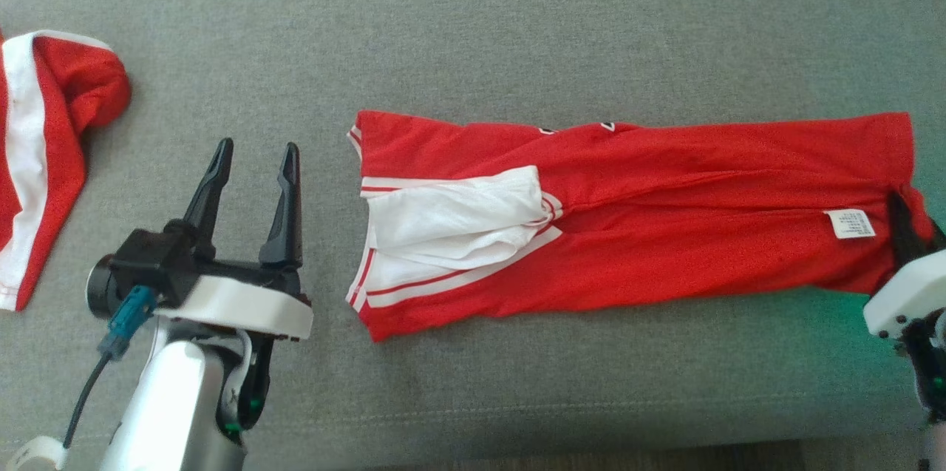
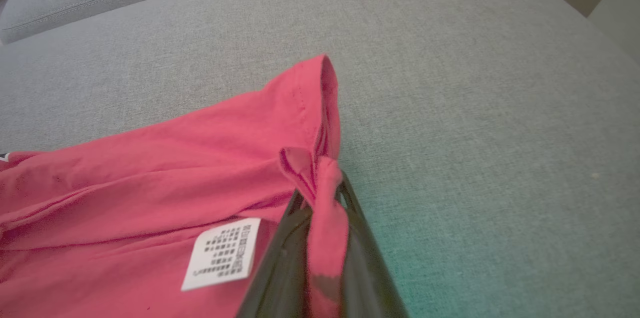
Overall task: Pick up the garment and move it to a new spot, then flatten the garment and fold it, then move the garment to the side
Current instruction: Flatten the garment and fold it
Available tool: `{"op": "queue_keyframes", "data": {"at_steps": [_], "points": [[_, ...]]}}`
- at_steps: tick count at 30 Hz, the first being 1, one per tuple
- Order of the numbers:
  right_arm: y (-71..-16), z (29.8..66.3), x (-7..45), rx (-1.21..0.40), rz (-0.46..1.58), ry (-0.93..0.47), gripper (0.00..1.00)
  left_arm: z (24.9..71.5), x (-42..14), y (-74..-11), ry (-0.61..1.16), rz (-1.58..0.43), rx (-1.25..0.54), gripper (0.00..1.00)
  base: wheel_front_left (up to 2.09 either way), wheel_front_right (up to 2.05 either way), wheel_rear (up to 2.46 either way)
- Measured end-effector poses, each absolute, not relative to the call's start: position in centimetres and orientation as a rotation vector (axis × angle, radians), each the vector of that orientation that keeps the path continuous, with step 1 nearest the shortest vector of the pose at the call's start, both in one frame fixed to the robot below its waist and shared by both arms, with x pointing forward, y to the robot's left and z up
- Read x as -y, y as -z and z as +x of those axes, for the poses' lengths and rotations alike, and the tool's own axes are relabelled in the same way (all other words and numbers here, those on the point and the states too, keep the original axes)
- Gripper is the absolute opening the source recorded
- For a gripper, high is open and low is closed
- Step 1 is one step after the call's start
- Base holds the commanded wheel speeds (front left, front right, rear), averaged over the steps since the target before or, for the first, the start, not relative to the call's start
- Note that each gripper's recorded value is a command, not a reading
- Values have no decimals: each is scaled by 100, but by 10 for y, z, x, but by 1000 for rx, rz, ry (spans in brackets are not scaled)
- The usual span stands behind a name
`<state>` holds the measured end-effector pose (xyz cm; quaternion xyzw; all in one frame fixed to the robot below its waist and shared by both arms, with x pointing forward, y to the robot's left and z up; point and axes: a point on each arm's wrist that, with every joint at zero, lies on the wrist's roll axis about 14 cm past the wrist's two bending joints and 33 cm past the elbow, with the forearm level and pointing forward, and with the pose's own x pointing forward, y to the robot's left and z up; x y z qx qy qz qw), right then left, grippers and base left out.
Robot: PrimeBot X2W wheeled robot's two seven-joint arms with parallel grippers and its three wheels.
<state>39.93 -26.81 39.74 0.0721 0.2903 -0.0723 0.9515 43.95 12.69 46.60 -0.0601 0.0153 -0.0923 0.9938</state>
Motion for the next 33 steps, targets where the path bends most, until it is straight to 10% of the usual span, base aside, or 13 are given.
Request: {"op": "queue_keyframes", "data": {"at_steps": [7, 17, 33], "points": [[-430, 409, 242, -518, 164, 59, 0, 436, -126, -473, 183, -126, -17, 100, 0, 0, 0], [-497, 420, 91, -424, 414, -414, 0, 423, -132, -486, 165, -119, 2, 100, 0, 0, 0], [-460, 396, -76, -530, 609, -815, 0, 404, -159, -480, 72, -111, -24, 100, 0, 0, 0]]}}
